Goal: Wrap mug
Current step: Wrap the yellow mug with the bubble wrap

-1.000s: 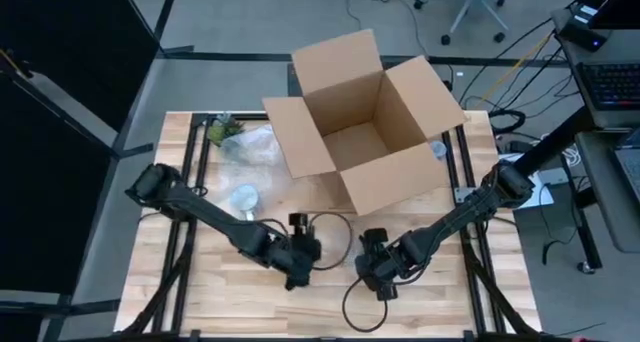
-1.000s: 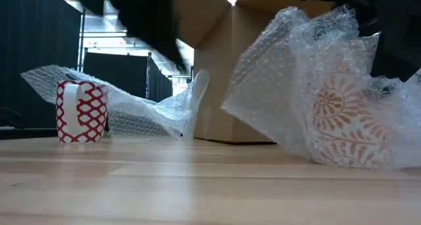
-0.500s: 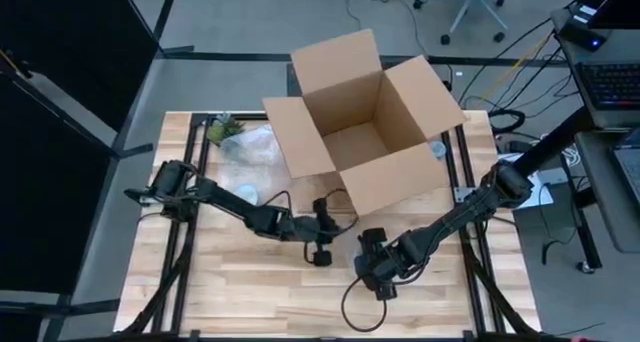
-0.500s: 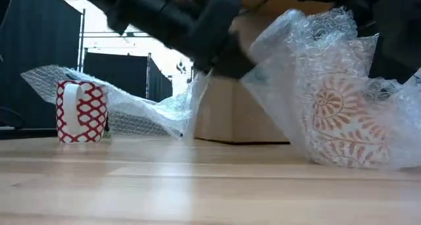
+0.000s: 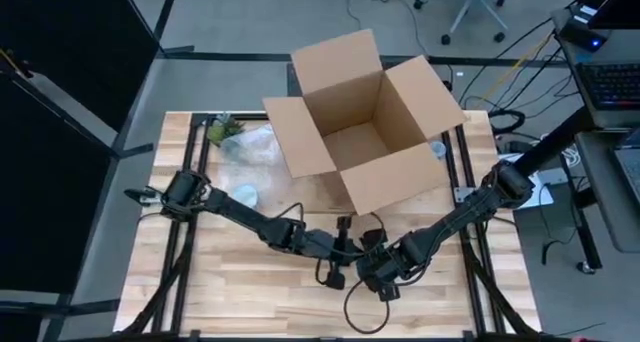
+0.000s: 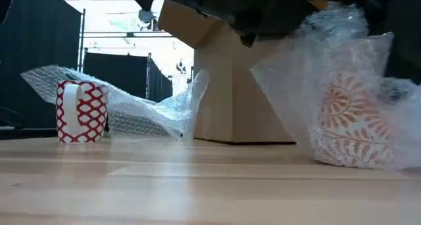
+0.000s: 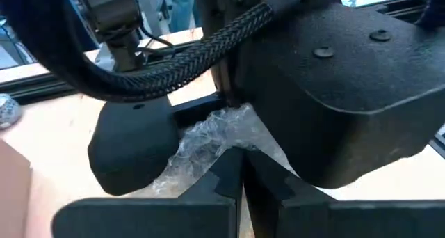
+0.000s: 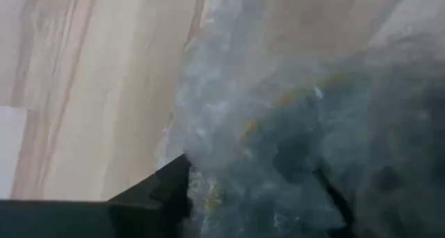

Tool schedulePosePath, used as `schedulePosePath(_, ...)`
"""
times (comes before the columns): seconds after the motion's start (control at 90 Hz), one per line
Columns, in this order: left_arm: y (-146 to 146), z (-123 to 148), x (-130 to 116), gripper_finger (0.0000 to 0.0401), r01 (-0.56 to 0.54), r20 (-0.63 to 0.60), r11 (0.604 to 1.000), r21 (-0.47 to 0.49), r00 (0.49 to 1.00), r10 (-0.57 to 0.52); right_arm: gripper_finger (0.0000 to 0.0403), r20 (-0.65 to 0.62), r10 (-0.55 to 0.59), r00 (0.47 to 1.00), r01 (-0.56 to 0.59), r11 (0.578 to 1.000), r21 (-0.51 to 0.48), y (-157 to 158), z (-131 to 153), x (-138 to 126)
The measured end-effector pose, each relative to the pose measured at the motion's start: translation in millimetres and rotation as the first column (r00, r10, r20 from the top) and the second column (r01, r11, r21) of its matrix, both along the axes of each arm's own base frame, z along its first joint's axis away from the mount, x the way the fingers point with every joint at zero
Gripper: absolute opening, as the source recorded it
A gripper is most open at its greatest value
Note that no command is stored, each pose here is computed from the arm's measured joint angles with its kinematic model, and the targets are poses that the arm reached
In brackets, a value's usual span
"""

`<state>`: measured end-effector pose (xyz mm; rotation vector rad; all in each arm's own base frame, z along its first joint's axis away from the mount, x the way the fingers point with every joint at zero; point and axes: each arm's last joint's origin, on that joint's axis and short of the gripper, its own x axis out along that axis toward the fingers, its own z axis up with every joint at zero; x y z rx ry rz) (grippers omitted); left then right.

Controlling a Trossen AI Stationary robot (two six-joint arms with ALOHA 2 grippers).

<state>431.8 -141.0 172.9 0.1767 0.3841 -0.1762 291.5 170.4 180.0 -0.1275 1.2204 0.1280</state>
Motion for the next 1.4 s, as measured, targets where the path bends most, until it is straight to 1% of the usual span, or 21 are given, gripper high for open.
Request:
schedulePosePath(0.067, 0, -5, 1, 0.0, -0.002, -0.017, 1.0, -0.016, 1.0, 0.001, 0.0192, 0.003, 0.001, 1.0, -0.001, 1.0, 0.006, 1, 3, -2)
schedulePosePath(0.178, 0, -7, 1, 0.0, 0.0, -0.04, 1.0, -0.011, 0.999, 0.0, 0.0192, -0.003, -0.014, 1.0, 0.014, 1.0, 0.024, -2, 16, -7)
schedulePosePath(0.211, 0, -11, -1, 0.0, 0.003, -0.064, 1.0, -0.005, 0.998, -0.004, 0.0192, 0.011, -0.021, 1.0, 0.021, 1.0, 0.019, -3, 24, -8)
schedulePosePath(0.256, -1, -11, 0, 0.0, 0.004, -0.052, 1.0, -0.01, 0.999, -0.004, 0.0192, 0.044, -0.032, 0.998, 0.031, 0.999, 0.038, -5, 40, -9)
schedulePosePath(0.3, -1, -13, -1, 0.0, 0.004, -0.07, 1.0, -0.003, 0.998, -0.004, 0.0192, 0.067, -0.039, 0.997, 0.036, 0.998, 0.049, -7, 52, -11)
schedulePosePath(0.478, 1, -16, -2, 0.0, 0.002, -0.091, 1.0, 0.004, 0.996, -0.001, 0.0192, 0.088, -0.042, 0.995, 0.036, 0.996, 0.076, -9, 73, -25)
schedulePosePath(0.578, 2, -21, -2, 0.0, -0.006, -0.11, 1.0, 0.015, 0.994, 0.007, 0.0192, 0.102, -0.043, 0.994, 0.035, 0.996, 0.081, -9, 76, -27)
schedulePosePath(0.789, 3, -20, -1, 0.0, -0.033, -0.093, 0.999, 0.022, 0.995, 0.035, 0.0192, 0.078, -0.053, 0.996, 0.048, 0.997, 0.064, -10, 75, -29)
schedulePosePath(0.933, 4, -19, -1, 0.0, -0.035, -0.091, 0.999, 0.022, 0.995, 0.037, 0.0192, 0.101, -0.06, 0.993, 0.05, 0.994, 0.097, -11, 84, -31)
schedulePosePath(1.056, 4, -19, -1, 0.0, -0.037, -0.086, 0.999, 0.02, 0.996, 0.039, 0.0192, 0.088, -0.09, 0.992, 0.079, 0.99, 0.118, -15, 109, -48)
schedulePosePath(1.156, 4, -18, -1, 0.0, -0.041, -0.084, 0.999, 0.02, 0.996, 0.042, 0.0192, 0.052, -0.157, 0.986, 0.15, 0.982, 0.116, -21, 122, -70)
schedulePosePath(1.2, 4, -18, -1, 0.0, -0.041, -0.083, 0.999, 0.02, 0.996, 0.042, 0.0192, 0.041, -0.193, 0.98, 0.188, 0.978, 0.092, -22, 121, -80)
schedulePosePath(1.256, 4, -18, -1, 0.0, -0.041, -0.082, 0.999, 0.019, 0.996, 0.043, 0.0192, 0.041, -0.225, 0.974, 0.223, 0.974, 0.046, -21, 111, -91)
schedulePosePath(1.333, 4, -17, -1, 0.0, -0.043, -0.079, 0.999, 0.017, 0.996, 0.044, 0.0192, 0.044, -0.244, 0.969, 0.244, 0.97, -0.001, -18, 82, -99)
schedulePosePath(1.4, 5, -17, 0, 0.0, -0.044, -0.078, 0.999, 0.017, 0.996, 0.045, 0.0192, 0.064, -0.246, 0.967, 0.245, 0.969, 0.01, -17, 55, -100)
